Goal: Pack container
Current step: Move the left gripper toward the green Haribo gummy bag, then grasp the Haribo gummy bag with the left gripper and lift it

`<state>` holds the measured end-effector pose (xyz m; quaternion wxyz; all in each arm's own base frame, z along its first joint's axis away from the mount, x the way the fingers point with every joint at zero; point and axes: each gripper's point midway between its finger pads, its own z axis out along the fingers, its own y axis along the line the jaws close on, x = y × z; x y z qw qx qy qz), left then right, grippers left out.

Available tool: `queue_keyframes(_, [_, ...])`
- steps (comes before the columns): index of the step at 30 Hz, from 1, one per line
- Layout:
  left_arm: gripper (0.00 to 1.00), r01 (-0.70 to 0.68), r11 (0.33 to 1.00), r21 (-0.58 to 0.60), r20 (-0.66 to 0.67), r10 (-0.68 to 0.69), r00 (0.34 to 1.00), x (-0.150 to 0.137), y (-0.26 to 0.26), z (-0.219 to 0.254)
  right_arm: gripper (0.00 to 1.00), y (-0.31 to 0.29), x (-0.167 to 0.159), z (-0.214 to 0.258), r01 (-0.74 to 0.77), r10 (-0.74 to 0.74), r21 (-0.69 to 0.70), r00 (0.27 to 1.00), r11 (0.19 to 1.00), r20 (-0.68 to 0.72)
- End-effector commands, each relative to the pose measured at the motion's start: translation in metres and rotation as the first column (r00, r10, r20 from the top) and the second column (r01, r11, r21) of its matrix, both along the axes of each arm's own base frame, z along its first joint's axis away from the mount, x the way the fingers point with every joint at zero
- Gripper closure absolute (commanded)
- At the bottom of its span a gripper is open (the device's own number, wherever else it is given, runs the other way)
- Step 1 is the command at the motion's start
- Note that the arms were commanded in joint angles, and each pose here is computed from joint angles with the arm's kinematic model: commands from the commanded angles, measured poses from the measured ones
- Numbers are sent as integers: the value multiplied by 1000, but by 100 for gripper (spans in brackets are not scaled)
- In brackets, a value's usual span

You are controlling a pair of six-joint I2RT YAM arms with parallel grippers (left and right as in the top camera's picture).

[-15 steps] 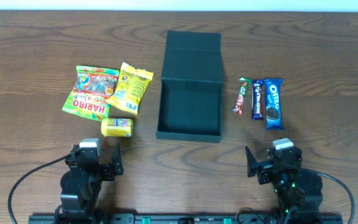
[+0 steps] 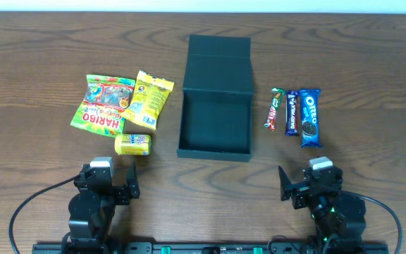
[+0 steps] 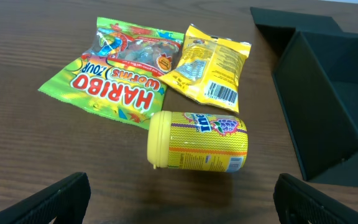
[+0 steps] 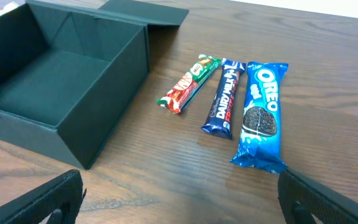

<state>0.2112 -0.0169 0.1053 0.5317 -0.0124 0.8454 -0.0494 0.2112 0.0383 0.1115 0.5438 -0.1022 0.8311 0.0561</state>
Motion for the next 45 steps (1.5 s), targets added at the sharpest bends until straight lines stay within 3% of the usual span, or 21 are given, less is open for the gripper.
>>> queue_keyframes(1, [5,5,1000,19,-6,-5,1000,0,1,-5,1,0,0,-1,-2,2,-13,1000,1000,5])
queue_keyframes(18, [5,7,1000,17,-5,-7,1000,0,1,-5,1,0,0,-1,-2,2,-13,1000,1000,4])
queue_keyframes(24, [5,38,992,-122,-17,-41,999,-2,-15,-5,1,0,0,-1,-2,2,-13,1000,1000,4])
queue_keyframes(28, [5,7,994,-109,2,-7,1000,1,-9,-1,1,0,0,-1,-2,2,-13,1000,1000,4])
queue_keyframes(33, [5,133,977,-169,11,-133,991,-2,-33,2,1,0,0,-1,-2,2,-13,1000,1000,4])
queue_keyframes(36, [5,228,954,-192,99,-213,972,1,-48,23,1,0,0,-1,-2,2,-13,1000,1000,4])
queue_keyframes(41, [5,202,971,-131,313,-153,937,14,-37,95,1,0,0,-1,-2,2,-13,1000,1000,4])
queue_keyframes(45, [5,170,983,71,235,-182,955,32,-27,128,1,0,0,-1,-2,2,-13,1000,1000,4])
